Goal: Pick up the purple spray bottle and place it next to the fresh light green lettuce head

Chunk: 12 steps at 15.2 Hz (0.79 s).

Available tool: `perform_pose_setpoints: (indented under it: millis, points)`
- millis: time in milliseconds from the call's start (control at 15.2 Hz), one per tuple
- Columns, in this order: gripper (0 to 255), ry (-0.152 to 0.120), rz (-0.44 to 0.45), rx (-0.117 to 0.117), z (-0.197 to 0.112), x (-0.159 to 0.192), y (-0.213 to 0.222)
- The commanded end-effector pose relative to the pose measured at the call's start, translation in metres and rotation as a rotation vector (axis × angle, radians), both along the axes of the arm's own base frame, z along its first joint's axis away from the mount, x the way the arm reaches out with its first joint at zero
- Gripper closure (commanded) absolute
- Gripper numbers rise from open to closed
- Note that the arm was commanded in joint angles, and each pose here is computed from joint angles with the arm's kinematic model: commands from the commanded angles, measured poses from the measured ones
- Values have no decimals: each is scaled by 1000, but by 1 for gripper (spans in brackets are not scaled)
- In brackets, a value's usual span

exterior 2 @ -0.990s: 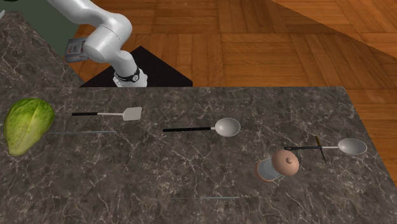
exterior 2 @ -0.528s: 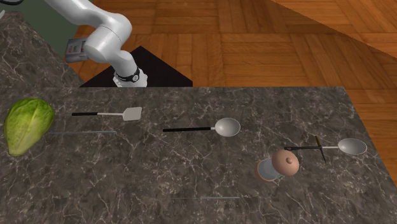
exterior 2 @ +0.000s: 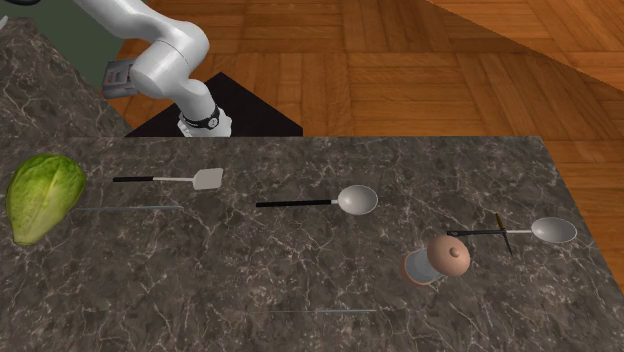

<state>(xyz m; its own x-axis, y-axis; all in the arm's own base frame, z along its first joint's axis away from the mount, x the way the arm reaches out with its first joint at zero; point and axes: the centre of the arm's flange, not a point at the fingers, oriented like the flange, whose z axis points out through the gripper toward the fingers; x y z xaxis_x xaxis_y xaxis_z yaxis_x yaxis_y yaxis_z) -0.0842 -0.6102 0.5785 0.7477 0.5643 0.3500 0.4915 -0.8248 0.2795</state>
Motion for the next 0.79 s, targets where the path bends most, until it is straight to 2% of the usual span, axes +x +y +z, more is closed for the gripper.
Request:
perform_pose_setpoints:
  millis: [0,726]
  points:
    - [255,0,0,-1,-11,0,0]
    - [255,0,0,-1,-69,0,0]
